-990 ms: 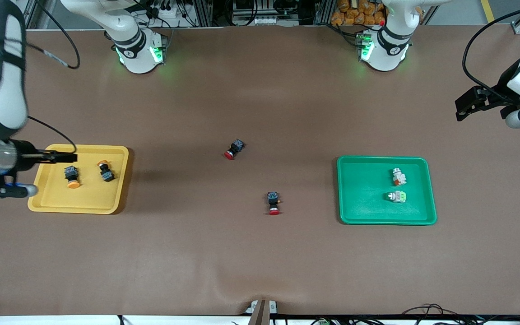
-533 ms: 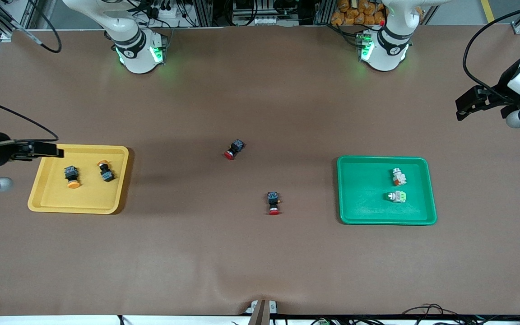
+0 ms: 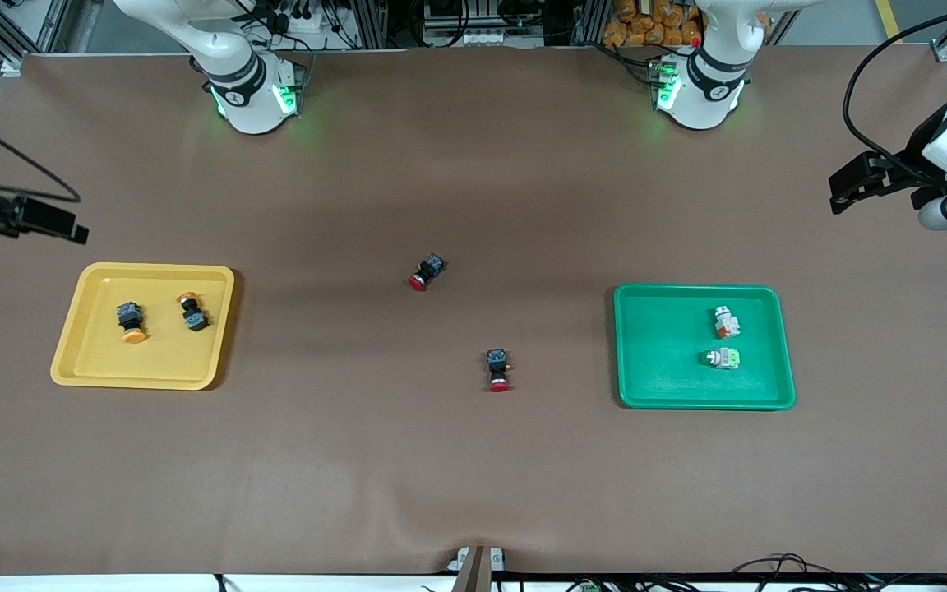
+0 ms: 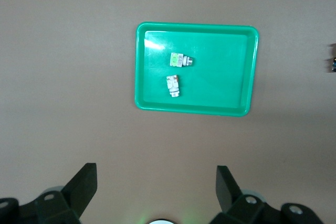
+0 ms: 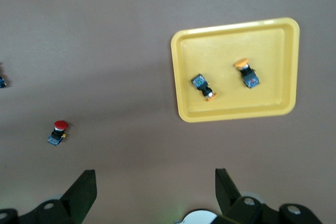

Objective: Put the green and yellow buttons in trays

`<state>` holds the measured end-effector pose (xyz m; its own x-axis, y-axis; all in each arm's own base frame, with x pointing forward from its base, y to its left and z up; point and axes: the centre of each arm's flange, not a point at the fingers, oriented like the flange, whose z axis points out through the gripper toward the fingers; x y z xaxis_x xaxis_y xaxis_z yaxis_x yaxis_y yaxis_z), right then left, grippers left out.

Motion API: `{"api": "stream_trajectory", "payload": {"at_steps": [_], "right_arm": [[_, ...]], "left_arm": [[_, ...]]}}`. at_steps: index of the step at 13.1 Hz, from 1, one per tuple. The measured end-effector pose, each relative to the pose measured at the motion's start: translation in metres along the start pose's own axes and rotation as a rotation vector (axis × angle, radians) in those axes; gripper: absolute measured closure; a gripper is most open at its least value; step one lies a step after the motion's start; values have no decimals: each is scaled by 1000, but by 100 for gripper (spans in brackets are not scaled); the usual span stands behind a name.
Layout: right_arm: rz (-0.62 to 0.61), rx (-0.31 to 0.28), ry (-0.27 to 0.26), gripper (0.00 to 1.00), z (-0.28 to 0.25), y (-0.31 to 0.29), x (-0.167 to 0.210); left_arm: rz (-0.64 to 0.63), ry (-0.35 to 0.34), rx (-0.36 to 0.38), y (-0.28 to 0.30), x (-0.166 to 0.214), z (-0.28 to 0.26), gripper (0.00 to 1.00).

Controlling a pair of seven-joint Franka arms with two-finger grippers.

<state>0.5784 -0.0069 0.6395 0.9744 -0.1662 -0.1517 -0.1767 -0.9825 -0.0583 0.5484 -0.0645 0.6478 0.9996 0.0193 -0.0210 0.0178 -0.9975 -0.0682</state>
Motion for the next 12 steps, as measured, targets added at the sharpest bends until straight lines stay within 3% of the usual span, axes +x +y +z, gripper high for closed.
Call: {"api": "stream_trajectory", "payload": {"at_steps": [5, 12], "right_arm": [[86, -1, 98, 0, 7, 30, -33], [-1, -26, 175, 0, -12, 28, -50]], "left_arm": [[4, 0, -17, 3, -1, -1, 0], [1, 5, -22, 1, -1, -4, 0]]}}
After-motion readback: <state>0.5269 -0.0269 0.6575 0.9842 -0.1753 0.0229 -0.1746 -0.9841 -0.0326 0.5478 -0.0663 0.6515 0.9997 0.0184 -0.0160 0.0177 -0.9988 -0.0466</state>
